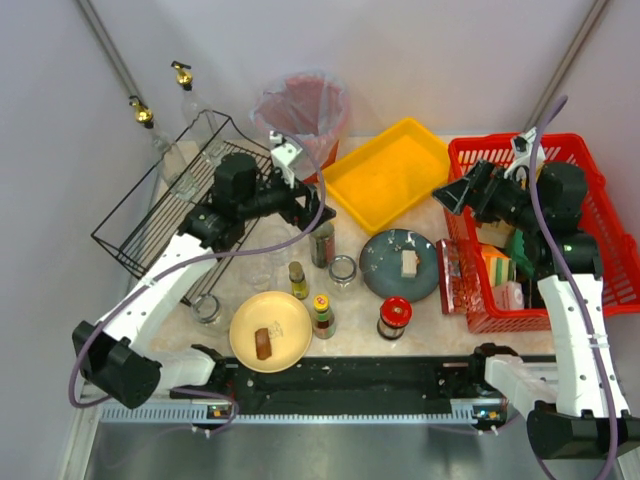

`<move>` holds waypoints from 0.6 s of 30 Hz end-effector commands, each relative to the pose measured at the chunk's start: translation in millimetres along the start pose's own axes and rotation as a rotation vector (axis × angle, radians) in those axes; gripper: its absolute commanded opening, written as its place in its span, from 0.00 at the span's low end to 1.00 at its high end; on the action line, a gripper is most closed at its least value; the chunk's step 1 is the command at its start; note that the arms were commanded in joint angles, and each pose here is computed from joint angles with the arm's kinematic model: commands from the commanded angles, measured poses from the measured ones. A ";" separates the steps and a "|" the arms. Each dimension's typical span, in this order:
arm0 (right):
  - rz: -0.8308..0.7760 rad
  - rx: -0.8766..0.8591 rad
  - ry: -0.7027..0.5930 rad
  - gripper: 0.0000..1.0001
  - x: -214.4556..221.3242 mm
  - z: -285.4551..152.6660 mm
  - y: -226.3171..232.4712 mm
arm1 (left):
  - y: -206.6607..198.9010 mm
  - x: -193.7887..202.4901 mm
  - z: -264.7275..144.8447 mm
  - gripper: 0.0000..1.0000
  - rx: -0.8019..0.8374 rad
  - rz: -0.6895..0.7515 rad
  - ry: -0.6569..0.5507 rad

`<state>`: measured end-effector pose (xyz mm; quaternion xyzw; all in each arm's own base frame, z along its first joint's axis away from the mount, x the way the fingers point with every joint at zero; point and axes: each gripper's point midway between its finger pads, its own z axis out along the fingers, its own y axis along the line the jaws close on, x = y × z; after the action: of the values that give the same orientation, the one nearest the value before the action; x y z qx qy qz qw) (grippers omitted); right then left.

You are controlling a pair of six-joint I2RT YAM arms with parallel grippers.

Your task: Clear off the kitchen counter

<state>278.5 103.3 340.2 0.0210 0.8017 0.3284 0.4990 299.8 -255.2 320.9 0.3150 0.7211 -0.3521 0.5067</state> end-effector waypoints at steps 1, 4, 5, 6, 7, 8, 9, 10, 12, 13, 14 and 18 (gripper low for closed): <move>-0.012 -0.014 -0.027 0.96 -5.4 -3.4 3.7 | 20.1 9.7 11.9 0.95 -0.124 0.008 -0.006; -0.006 -0.013 -0.018 0.96 -3.7 -1.4 2.3 | 27.0 17.1 15.9 0.95 -0.161 -0.043 -0.019; -0.005 -0.014 -0.020 0.96 -4.0 -1.4 2.4 | 27.4 19.1 17.6 0.94 -0.167 -0.044 -0.025; -0.004 -0.015 -0.018 0.96 -3.6 -1.4 2.5 | 30.3 19.5 18.6 0.94 -0.185 -0.053 -0.035; -0.004 -0.013 -0.018 0.96 -3.5 -1.2 2.1 | 30.6 24.1 20.6 0.93 -0.185 -0.061 -0.030; -0.005 -0.014 -0.020 0.96 -4.0 -1.4 2.4 | 31.4 25.6 22.4 0.93 -0.188 -0.071 -0.031; -0.003 -0.010 -0.018 0.96 -3.5 -1.2 1.5 | 31.4 29.8 24.5 0.91 -0.188 -0.079 -0.021; -0.004 -0.012 -0.019 0.96 -3.5 -1.6 2.0 | 30.5 32.8 26.9 0.90 -0.180 -0.086 -0.013; -0.004 -0.009 -0.017 0.96 -2.8 -1.4 1.3 | 27.8 39.1 31.0 0.86 -0.165 -0.091 0.005; -0.010 -0.010 -0.018 0.96 -3.0 -1.2 1.3 | 25.2 41.7 33.3 0.84 -0.152 -0.082 0.012; -0.010 -0.008 -0.018 0.96 -3.1 -1.6 1.0 | 25.4 44.0 34.5 0.83 -0.154 -0.072 0.017; -0.020 0.001 -0.024 0.96 -4.2 -2.1 -0.5 | 30.4 52.4 40.9 0.74 -0.187 -0.057 0.017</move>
<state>278.4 103.2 335.6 0.0230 0.8047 0.3279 0.4944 320.0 -262.0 251.0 0.2522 0.7790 -0.3024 0.4880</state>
